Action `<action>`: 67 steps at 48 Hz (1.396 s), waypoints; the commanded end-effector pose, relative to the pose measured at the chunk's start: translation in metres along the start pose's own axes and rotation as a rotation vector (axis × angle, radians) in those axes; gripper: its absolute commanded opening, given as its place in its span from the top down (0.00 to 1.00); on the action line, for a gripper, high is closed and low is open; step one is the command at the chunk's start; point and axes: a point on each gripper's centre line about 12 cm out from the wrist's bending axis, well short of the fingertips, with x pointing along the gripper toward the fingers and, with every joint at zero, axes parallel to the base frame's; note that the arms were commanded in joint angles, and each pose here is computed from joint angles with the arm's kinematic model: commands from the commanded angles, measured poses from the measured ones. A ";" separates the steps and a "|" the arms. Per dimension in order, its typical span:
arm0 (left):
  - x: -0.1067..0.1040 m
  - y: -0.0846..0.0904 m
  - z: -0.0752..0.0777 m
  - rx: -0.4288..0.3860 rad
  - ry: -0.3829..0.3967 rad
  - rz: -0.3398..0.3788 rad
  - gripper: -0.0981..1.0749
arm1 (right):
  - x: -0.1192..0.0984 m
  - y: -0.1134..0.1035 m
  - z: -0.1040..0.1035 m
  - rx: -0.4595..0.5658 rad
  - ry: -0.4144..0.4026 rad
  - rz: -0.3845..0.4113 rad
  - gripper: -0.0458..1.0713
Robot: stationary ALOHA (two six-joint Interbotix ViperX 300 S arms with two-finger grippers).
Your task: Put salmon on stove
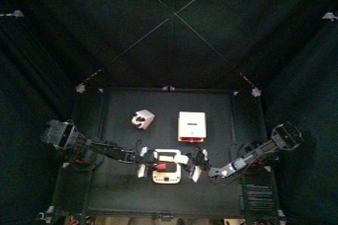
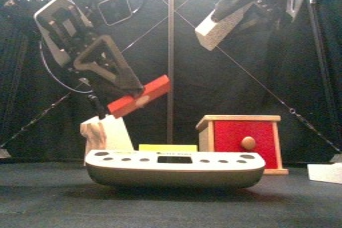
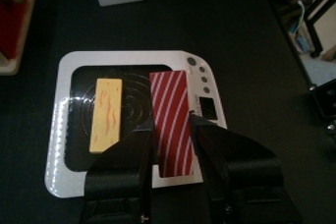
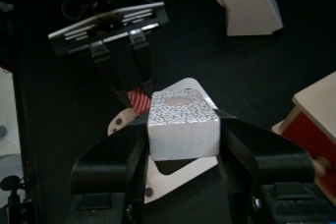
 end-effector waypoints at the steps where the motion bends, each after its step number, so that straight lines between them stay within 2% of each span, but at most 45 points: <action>1: 0.007 -0.001 0.013 0.038 -0.006 -0.006 0.54 | -0.008 0.000 0.010 0.023 -0.026 0.015 0.51; 8: 0.017 0.000 0.015 0.079 0.015 -0.008 0.54 | -0.012 -0.001 0.008 0.025 -0.025 0.005 0.51; 23: 0.030 0.010 0.020 0.106 0.034 0.009 0.54 | -0.014 -0.007 0.003 0.031 -0.019 -0.034 0.51; 33: 0.039 0.015 0.015 0.120 0.097 0.018 0.54 | -0.014 -0.008 0.003 0.033 -0.017 -0.034 0.51; 47: 0.040 0.015 0.016 0.129 0.126 0.020 0.53 | -0.014 -0.008 0.003 0.031 -0.015 -0.037 0.51; 54: 0.040 0.015 0.016 0.126 0.128 0.020 0.50 | -0.013 -0.009 0.003 0.032 -0.016 -0.041 0.51; 67: 0.039 0.015 0.018 0.125 0.120 0.020 0.35 | -0.013 -0.009 0.003 0.032 -0.015 -0.042 0.51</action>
